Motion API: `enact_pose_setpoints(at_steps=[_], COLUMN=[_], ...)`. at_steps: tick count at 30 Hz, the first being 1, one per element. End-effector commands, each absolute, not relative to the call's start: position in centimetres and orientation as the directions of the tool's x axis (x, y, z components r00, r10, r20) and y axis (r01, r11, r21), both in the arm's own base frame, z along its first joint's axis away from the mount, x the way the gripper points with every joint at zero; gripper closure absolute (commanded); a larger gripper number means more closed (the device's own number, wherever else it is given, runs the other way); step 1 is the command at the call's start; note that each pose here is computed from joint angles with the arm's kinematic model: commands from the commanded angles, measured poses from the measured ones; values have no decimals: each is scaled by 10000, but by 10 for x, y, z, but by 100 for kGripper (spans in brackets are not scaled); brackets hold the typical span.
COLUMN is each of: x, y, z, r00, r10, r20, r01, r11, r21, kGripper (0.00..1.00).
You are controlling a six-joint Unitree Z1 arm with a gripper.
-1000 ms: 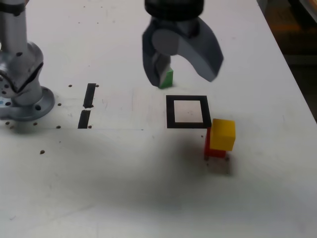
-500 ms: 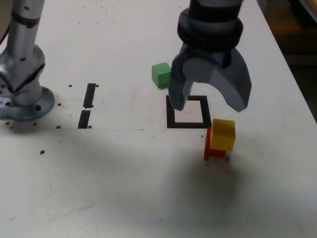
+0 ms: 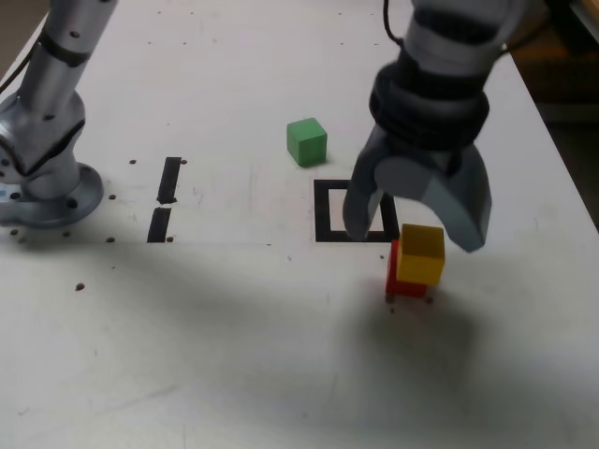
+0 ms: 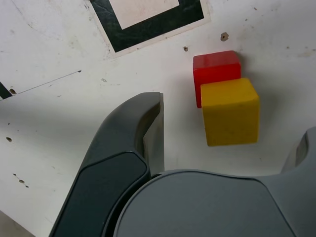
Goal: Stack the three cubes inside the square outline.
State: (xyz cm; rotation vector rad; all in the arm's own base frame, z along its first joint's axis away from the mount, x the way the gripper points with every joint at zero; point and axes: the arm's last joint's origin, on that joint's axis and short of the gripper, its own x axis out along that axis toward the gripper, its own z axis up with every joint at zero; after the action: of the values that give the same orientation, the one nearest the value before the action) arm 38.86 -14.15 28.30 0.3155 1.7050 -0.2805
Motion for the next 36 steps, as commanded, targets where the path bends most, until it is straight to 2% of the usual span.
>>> enact_pose_setpoints(at_steps=[1,16,21,24,28,32,34,36], x=[392,410,413,413,413,415,416,417], y=[-143,-150,-151,-150,-149,-149,-150,-151], z=[280,247,240,238,238,241,242,244], r00=[-1478,-2022,-2207,-2358,-2461,-2294,-2189,-2113], r10=[496,675,693,706,708,634,579,511], r20=[-9878,-9770,-9729,-9692,-9667,-9713,-9740,-9761], r01=[3651,3638,3622,3594,3558,3611,3662,3705], r11=[9309,9314,9320,9330,9343,9322,9301,9283], r21=[-78,-109,-158,-195,-221,-245,-270,-316], kGripper=[4,5,11,20,40,69,78,81])
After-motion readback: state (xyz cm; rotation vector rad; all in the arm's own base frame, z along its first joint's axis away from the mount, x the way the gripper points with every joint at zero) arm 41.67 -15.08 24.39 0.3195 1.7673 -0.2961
